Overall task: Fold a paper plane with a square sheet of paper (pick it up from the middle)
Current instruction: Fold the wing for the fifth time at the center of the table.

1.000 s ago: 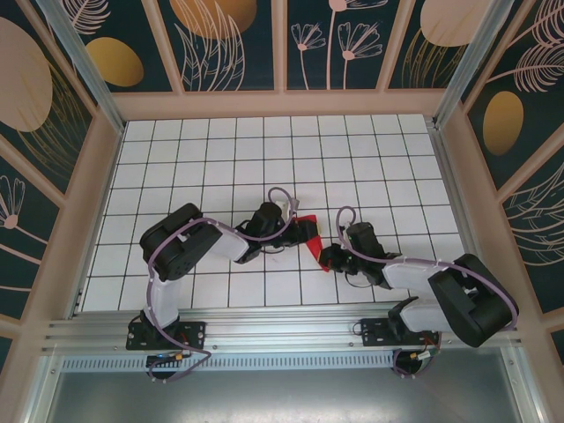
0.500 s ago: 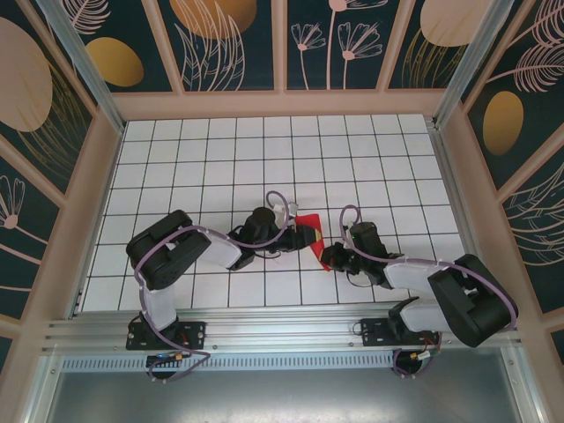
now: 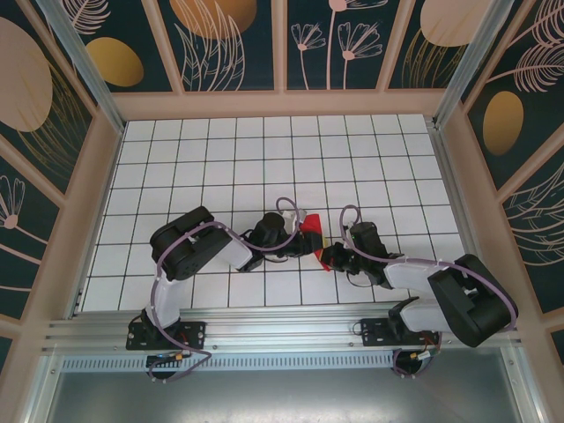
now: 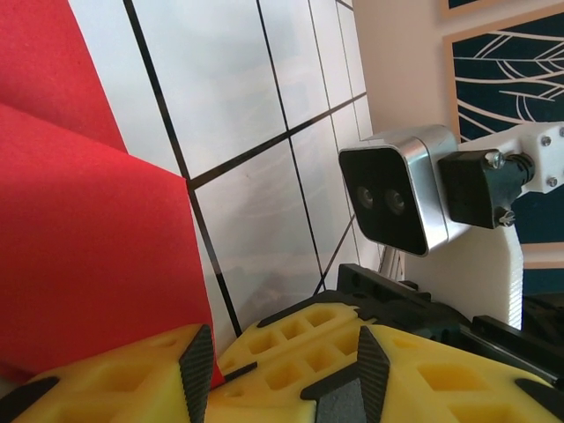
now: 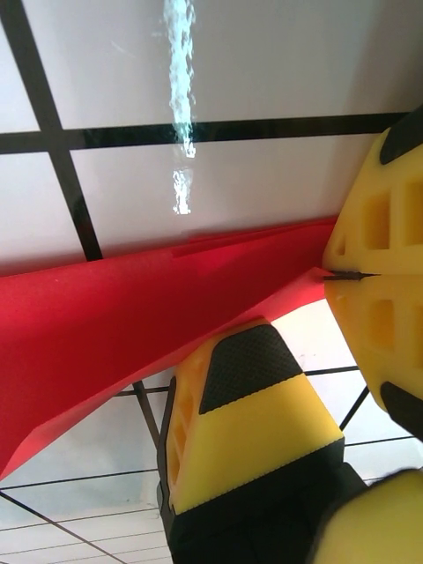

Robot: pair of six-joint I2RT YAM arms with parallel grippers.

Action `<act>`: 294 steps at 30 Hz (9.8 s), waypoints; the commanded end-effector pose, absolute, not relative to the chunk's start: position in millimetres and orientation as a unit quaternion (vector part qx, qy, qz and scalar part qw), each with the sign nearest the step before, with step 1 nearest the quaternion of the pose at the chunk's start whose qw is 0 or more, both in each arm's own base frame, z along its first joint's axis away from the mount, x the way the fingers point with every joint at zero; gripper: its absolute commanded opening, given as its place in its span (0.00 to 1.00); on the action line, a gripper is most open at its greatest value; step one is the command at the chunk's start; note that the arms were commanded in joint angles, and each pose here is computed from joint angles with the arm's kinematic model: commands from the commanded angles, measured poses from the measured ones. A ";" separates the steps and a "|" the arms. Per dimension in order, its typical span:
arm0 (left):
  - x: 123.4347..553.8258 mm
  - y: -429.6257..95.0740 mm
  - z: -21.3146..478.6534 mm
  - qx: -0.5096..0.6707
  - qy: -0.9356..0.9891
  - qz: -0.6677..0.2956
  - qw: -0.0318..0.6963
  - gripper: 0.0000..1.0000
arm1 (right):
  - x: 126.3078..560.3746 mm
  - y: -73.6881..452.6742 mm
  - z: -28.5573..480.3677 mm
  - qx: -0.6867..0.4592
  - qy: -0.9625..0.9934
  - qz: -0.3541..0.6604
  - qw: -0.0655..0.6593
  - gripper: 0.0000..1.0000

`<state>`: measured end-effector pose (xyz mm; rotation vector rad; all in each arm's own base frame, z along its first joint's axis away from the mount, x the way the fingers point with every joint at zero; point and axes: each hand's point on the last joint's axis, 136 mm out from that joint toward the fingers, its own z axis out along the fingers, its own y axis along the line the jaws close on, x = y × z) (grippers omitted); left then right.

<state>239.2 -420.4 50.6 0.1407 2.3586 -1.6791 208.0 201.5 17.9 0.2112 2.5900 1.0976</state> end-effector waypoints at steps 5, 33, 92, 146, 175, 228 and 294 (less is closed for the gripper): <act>242.6 -427.4 79.0 0.053 0.770 -0.621 0.138 0.49 | 197.7 192.9 4.3 0.084 0.917 0.366 0.137 0.03; 247.5 -416.4 7.3 0.036 0.846 -0.521 0.106 0.49 | 203.3 184.5 39.7 0.097 0.914 0.356 0.169 0.26; 242.8 -418.0 0.4 0.044 0.849 -0.519 0.088 0.48 | 182.6 163.7 -5.2 0.096 0.952 0.271 0.109 0.06; 240.9 -418.0 -12.2 0.046 0.860 -0.503 0.074 0.47 | 170.3 165.3 29.7 0.094 0.927 0.344 0.118 0.08; 239.4 -416.8 -16.1 0.049 0.864 -0.496 0.069 0.46 | 153.3 165.3 -10.7 0.126 0.932 0.337 0.051 0.08; 258.9 -433.6 32.8 0.080 0.835 -0.536 0.097 0.50 | 168.4 152.7 -31.6 0.161 0.947 0.277 0.027 0.05; 292.7 -412.2 26.0 0.038 0.868 -0.465 0.168 0.43 | 167.4 153.1 -38.9 0.160 0.950 0.269 0.013 0.05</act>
